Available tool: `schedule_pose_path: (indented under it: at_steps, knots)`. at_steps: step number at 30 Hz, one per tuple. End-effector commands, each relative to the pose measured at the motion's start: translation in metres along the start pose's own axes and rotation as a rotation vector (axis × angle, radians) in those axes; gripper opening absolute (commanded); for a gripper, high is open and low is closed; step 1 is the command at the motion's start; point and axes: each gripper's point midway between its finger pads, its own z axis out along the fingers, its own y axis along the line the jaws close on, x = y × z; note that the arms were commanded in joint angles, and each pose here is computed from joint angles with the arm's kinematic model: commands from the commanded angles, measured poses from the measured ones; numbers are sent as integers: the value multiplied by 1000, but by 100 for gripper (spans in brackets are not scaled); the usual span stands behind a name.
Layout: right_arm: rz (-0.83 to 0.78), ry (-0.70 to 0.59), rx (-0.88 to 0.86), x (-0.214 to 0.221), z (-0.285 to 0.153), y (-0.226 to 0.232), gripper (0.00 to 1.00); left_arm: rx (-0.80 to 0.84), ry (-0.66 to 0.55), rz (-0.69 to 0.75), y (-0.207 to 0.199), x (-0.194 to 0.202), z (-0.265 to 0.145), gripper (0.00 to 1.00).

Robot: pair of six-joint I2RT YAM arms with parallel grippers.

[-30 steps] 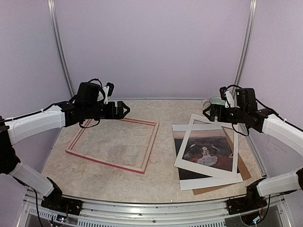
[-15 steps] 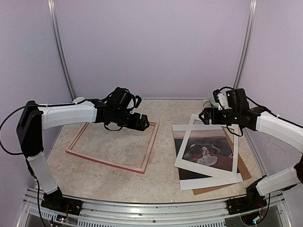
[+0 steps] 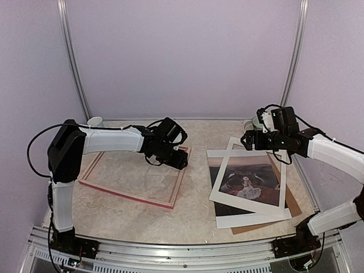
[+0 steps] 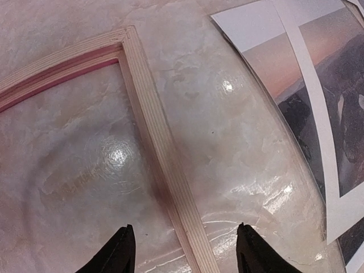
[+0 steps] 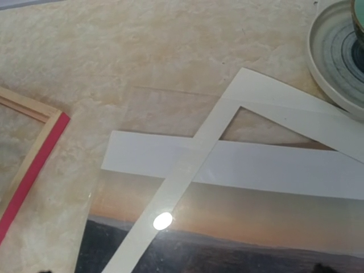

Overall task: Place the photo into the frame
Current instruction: Rotate the frame body at the center of the board.

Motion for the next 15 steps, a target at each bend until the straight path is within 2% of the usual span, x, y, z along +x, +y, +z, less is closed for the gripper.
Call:
schedule_pose_path:
  at_steps: [1,9,15]
  knots:
    - [-21,-6,3,-1,-2,2,99,1,17,22,-2,0,11,57]
    - [-22,2,4,5,2,1,99,33,61,14,-7,12,27,55]
    - [-26,0,3,3,5,2,99,47,85,29,-15,20,34,49]
